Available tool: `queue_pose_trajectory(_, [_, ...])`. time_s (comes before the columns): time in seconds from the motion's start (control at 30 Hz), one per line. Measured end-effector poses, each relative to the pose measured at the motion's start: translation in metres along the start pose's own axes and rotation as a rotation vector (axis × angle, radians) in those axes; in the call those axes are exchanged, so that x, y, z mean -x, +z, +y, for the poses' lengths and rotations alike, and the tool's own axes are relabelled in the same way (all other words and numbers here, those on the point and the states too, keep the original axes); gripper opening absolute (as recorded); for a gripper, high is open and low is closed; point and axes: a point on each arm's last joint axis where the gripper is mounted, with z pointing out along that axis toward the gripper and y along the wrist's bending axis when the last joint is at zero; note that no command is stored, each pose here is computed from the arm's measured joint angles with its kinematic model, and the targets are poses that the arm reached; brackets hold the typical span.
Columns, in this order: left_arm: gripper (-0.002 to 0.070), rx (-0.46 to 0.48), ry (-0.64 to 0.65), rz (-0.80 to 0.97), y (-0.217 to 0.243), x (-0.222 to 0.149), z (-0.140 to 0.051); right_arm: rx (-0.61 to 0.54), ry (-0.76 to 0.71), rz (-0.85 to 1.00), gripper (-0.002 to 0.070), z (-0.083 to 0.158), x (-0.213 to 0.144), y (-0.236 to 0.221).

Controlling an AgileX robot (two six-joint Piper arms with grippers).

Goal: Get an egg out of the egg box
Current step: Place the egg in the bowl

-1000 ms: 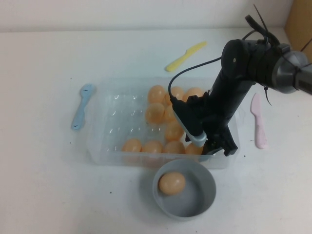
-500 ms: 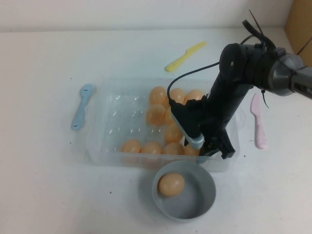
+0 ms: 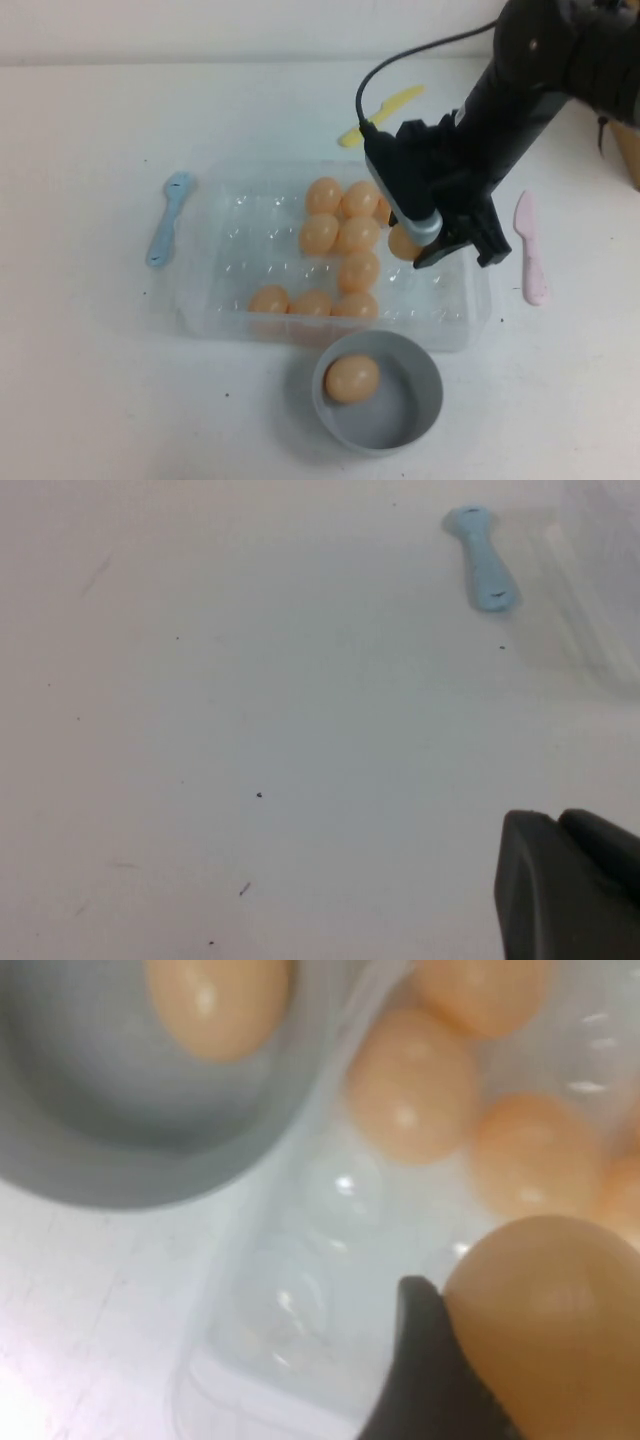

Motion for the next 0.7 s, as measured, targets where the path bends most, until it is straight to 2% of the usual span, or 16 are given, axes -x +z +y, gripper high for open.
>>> queue_pose_trajectory(0.13, [-0.0003, 0.000, 0.000, 0.000, 0.000, 0.000, 0.000, -0.064, 0.041, -0.003, 0.0368, 0.007, 0.020, -0.032])
queue_pose_trajectory(0.23, [-0.0003, 0.000, 0.000, 0.000, 0.000, 0.000, 0.000, -0.062, 0.036, -0.006, 0.0368, 0.016, 0.037, -0.038])
queue_pose_trajectory(0.53, [-0.0003, 0.000, 0.000, 0.000, 0.000, 0.000, 0.000, 0.181, 0.065, 0.019, 0.0368, 0.065, 0.057, 0.019])
queue_pose_trajectory(0.7, [-0.0003, 0.000, 0.000, 0.000, 0.000, 0.000, 0.000, 0.248, 0.065, 0.012, 0.0368, 0.079, 0.064, 0.032])
